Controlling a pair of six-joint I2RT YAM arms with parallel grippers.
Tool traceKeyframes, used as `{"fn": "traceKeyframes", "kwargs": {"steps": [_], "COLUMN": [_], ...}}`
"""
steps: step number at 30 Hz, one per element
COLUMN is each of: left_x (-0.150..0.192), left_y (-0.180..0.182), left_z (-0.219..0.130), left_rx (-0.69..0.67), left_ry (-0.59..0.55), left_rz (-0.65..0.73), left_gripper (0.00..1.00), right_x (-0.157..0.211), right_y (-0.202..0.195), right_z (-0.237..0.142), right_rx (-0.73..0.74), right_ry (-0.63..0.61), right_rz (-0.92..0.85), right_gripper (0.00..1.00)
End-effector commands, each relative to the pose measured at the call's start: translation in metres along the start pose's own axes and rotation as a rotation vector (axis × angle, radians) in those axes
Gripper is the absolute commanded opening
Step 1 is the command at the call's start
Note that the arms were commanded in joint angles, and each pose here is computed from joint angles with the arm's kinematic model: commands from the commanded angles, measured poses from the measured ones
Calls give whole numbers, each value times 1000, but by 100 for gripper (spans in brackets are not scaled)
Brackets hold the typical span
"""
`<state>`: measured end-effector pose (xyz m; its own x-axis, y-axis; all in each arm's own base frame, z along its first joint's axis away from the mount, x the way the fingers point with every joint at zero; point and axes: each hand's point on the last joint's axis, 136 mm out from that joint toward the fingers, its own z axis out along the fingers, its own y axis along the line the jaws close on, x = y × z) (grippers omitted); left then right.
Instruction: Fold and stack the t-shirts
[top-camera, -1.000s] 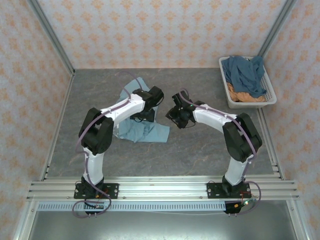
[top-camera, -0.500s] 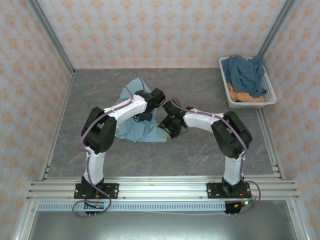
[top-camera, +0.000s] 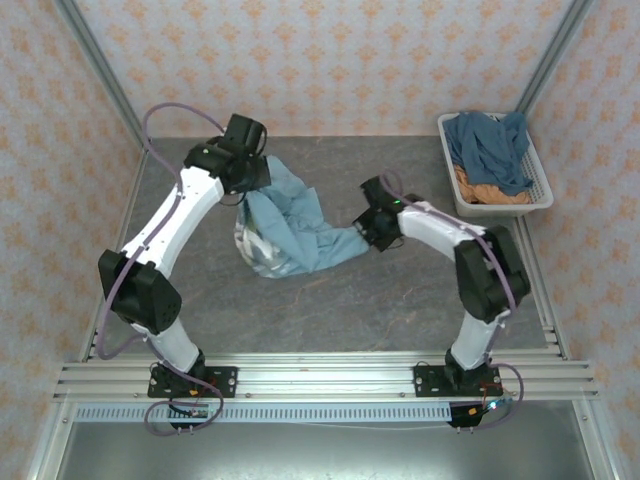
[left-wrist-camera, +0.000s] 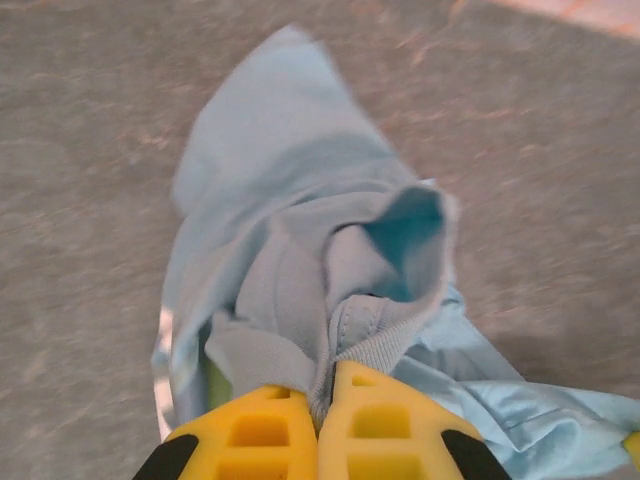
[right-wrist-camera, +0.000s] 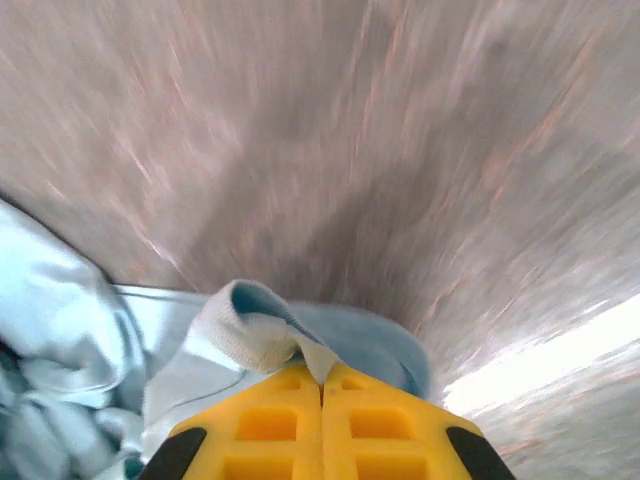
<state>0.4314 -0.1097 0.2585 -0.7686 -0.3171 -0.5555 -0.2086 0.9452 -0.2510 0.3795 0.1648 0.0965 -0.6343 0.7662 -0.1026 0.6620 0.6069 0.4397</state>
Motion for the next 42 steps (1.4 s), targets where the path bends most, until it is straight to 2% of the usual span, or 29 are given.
{"fn": "traceKeyframes", "kwargs": {"steps": [1, 5, 9, 13, 16, 18, 21, 23, 25, 28, 31, 36, 42], "left_x": [-35, -75, -101, -98, -64, -26, 38, 62, 72, 75, 75, 58, 15], "left_y": [-37, -40, -26, 5, 46, 85, 142, 158, 163, 165, 180, 179, 167], "left_z": [-28, -63, -104, -132, -120, -96, -39, -11, 8, 28, 28, 19, 16], "left_rx": [208, 301, 382, 368, 263, 138, -1, -29, -58, -116, -253, -256, -228], "left_ry": [-52, -147, -263, -368, -382, -368, -238, -159, -103, 27, 104, 66, 10], "left_rz": [-101, -216, -320, -368, -414, -457, -566, -586, -574, -526, -490, -472, -472], "left_gripper": [0, 0, 0, 0, 0, 0, 0, 0, 0, 0, 0, 0, 0], "right_x": [-54, -97, -125, -135, -128, -117, -98, -85, -74, -65, -70, -86, -112], "right_y": [0, -1, -18, -44, -69, -90, -108, -115, -118, -121, -122, -109, -87], "right_z": [-56, -101, -134, -147, -134, -115, -83, -62, -47, -34, -34, -46, -64], "right_rx": [-2, -24, -6, 16, 74, 117, 119, 124, 153, 214, 238, 236, 229], "right_ry": [-154, -236, -322, -404, -397, -366, -288, -215, -147, -87, -103, -160, -253], "right_rz": [-43, -53, -43, -1, 20, 45, 67, 66, 41, -3, -16, -39, -48], "right_gripper": [0, 0, 0, 0, 0, 0, 0, 0, 0, 0, 0, 0, 0]}}
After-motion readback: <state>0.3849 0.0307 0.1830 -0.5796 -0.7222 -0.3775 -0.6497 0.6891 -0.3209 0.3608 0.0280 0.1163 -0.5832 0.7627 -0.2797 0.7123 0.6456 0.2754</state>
